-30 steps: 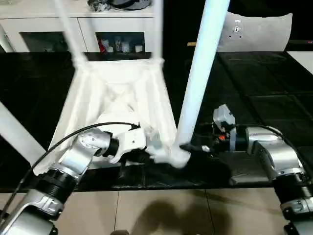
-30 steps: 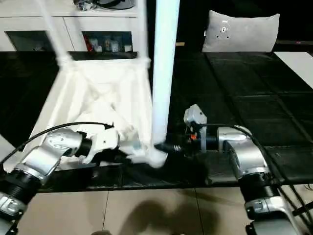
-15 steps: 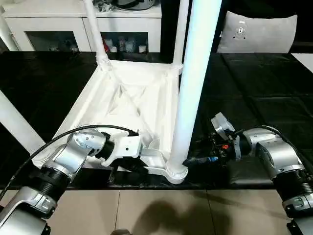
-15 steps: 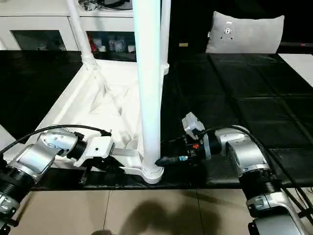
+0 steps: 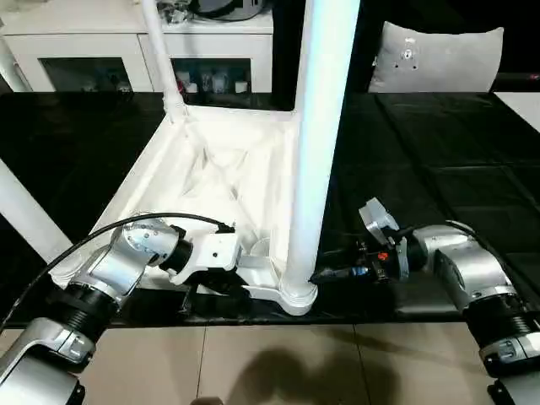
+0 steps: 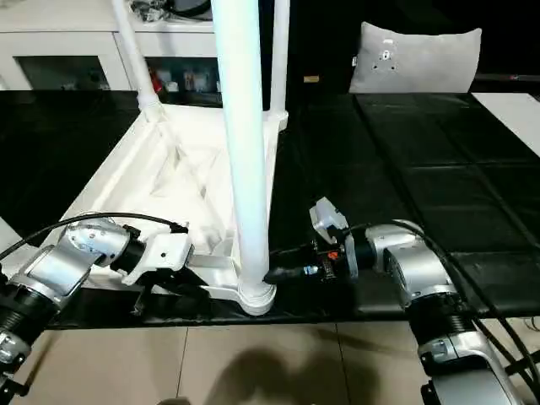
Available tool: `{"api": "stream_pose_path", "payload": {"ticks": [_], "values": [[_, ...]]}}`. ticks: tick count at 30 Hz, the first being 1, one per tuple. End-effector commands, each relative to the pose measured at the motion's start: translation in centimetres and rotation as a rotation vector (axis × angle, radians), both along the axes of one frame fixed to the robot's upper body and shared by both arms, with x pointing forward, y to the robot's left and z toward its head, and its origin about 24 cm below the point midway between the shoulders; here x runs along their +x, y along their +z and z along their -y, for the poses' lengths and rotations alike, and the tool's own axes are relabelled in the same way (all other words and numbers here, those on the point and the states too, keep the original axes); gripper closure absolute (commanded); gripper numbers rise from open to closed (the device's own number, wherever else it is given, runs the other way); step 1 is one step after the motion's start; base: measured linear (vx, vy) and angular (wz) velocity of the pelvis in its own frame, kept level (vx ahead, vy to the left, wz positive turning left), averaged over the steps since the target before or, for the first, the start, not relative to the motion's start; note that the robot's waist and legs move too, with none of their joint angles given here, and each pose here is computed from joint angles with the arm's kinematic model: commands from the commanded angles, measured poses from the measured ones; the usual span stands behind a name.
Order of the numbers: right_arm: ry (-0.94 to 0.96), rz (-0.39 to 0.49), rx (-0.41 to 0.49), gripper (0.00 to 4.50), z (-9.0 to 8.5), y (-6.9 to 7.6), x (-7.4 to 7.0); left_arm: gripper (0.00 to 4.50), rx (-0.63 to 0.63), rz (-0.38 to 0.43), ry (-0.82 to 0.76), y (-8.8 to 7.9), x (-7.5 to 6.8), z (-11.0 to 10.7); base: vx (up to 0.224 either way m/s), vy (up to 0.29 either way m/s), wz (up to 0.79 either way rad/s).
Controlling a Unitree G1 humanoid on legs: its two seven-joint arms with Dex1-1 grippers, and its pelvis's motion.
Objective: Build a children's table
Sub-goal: Rotate leg to tighten
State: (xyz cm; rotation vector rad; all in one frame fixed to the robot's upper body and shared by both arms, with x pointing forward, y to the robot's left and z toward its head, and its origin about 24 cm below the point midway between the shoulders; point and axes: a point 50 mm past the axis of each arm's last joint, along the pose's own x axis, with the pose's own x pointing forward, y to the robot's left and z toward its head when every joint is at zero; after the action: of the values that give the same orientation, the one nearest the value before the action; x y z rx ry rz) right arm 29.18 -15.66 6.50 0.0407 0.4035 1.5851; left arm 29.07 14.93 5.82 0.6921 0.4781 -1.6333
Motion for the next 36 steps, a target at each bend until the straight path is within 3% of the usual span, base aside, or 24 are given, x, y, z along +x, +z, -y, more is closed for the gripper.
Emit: {"api": "stream_pose_path", "payload": {"ticks": [1, 14, 15, 16, 19, 21, 29, 33, 34, 36], "values": [[-0.002, 0.018, 0.038, 2.72, -1.0, 0.9, 0.5, 4.50, 0.019, -0.018, -0.093, -0.7, -0.8, 1.4, 0.000, 0.000, 0.00], [-0.021, 0.089, 0.005, 1.52, -1.6, 0.6, 0.7, 4.50, 0.016, -0.020, -0.087, -0.9, -0.8, 1.4, 0.000, 0.000, 0.00], [-0.020, 0.087, 0.002, 1.52, -1.6, 0.5, 0.7, 4.50, 0.016, -0.019, -0.087, -0.9, -0.8, 1.4, 0.000, 0.000, 0.00], [-0.013, 0.077, 0.003, 1.94, -1.6, 0.5, 0.7, 4.50, 0.017, -0.019, -0.086, -0.9, -0.8, 1.4, 0.000, 0.000, 0.00], [-0.011, 0.056, 0.013, 1.91, -1.4, 0.5, 0.6, 4.50, 0.019, -0.019, -0.083, -0.9, -0.8, 1.3, 0.000, 0.000, 0.00], [-0.009, 0.046, 0.015, 2.29, -1.4, 0.4, 0.5, 4.50, 0.019, -0.019, -0.082, -0.9, -0.8, 1.3, 0.000, 0.000, 0.00], [-0.016, 0.014, 0.047, 2.49, -1.6, 0.3, 0.2, 4.50, -0.019, -0.051, -0.036, -0.8, -0.8, 1.6, 0.000, 0.000, 0.00], [-0.178, 0.038, 0.014, 2.49, -2.7, -0.3, 0.7, 4.50, -0.110, -0.088, 0.086, -0.4, -0.7, 2.7, 0.000, 0.000, 0.00], [-0.318, 0.064, -0.005, 2.49, -3.4, -0.5, 1.6, 4.50, -0.146, -0.094, 0.149, -0.2, -0.5, 3.4, 0.000, 0.000, 0.00], [-0.318, 0.064, -0.005, 2.50, -3.4, -0.5, 1.6, 4.50, -0.146, -0.094, 0.149, -0.2, -0.5, 3.4, 0.000, 0.000, 0.00]]}}
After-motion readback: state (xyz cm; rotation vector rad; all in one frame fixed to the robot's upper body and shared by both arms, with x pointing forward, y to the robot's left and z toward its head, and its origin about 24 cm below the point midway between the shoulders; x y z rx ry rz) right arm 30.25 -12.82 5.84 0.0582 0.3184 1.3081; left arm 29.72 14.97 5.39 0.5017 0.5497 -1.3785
